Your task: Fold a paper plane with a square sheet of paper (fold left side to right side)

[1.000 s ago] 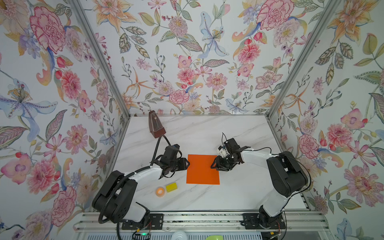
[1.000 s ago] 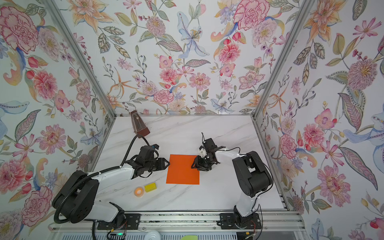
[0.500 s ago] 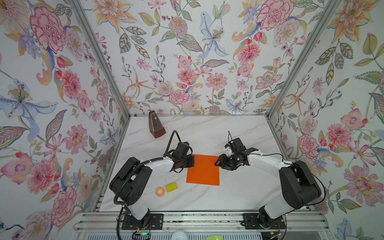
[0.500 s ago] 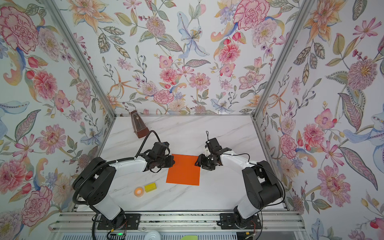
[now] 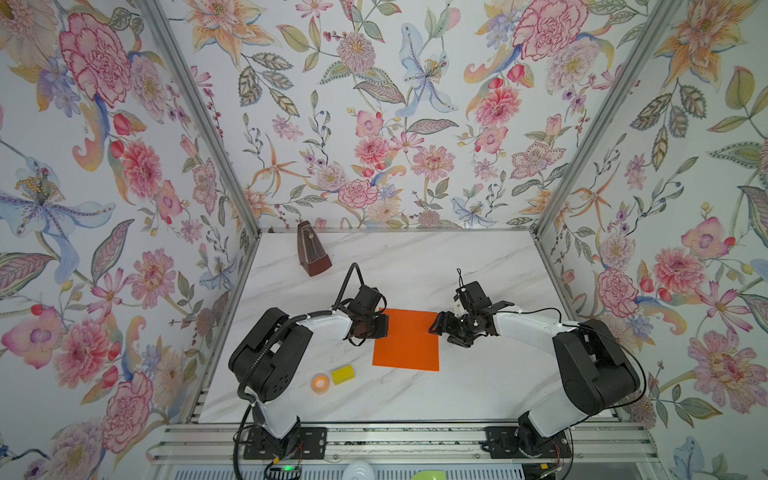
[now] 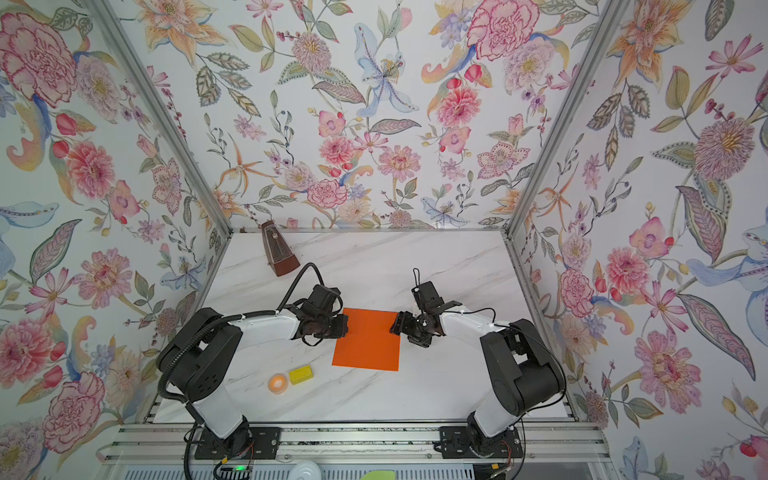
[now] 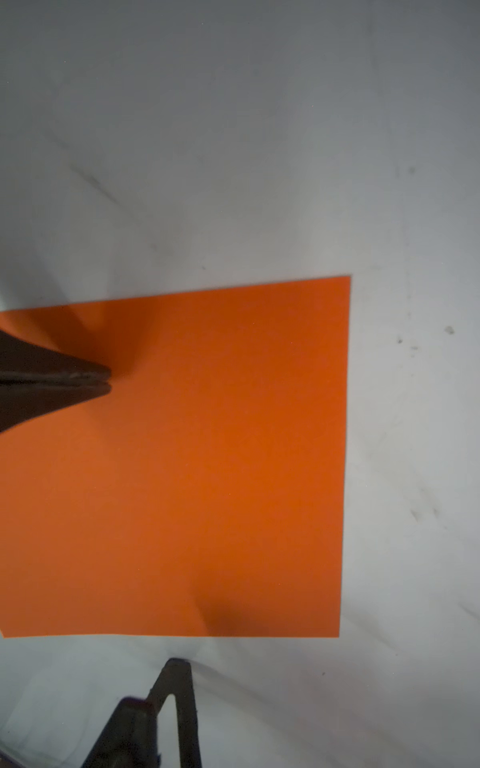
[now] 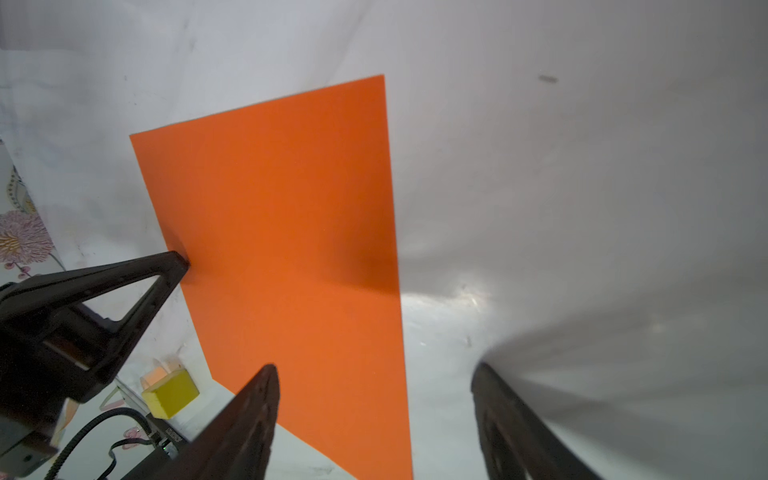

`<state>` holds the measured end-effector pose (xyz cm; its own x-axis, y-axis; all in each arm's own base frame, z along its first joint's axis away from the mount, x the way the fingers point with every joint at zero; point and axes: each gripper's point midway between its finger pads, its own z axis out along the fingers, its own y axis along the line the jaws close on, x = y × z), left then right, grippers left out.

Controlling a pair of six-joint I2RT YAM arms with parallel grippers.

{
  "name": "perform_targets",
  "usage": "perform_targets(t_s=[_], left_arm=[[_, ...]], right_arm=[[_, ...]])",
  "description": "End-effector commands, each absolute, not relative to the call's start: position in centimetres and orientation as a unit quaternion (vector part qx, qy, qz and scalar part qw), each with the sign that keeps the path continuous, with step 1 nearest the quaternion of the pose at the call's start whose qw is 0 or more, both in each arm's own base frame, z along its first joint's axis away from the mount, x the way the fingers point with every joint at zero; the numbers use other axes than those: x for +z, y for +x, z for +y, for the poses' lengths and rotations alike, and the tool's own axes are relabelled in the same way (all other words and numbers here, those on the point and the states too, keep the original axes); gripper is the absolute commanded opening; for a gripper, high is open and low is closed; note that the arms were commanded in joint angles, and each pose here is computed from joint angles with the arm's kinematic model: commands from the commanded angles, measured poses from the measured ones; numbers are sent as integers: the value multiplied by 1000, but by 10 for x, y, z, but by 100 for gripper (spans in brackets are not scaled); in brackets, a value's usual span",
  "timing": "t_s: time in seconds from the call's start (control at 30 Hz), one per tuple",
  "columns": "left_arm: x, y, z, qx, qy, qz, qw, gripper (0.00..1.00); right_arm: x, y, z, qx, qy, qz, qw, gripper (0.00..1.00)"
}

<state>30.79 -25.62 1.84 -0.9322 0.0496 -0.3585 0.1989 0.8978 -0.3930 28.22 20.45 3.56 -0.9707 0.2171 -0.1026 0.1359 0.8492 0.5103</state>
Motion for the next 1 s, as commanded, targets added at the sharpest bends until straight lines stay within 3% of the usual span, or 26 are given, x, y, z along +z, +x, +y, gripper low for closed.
perform_targets(t_s=[0.0, 0.13, 0.5, 0.67, 0.97], left_arm=[[5, 298, -253, -196, 76, 968, 139, 0], [-2, 293, -248, -186, 68, 972, 129, 0], [-12, 286, -244, -192, 34, 973, 120, 0], [-15, 287, -243, -198, 12, 972, 126, 0], [-22, 288, -231, -190, -15, 973, 129, 0]], right_arm=[[19, 278, 200, 225, 105, 966, 67, 80], [10, 274, 209, 228, 97, 967, 53, 81], [17, 291, 269, 358, 94, 927, 59, 83], [20, 274, 304, 411, 68, 909, 31, 86], [25, 224, 305, 455, 93, 886, 3, 91]])
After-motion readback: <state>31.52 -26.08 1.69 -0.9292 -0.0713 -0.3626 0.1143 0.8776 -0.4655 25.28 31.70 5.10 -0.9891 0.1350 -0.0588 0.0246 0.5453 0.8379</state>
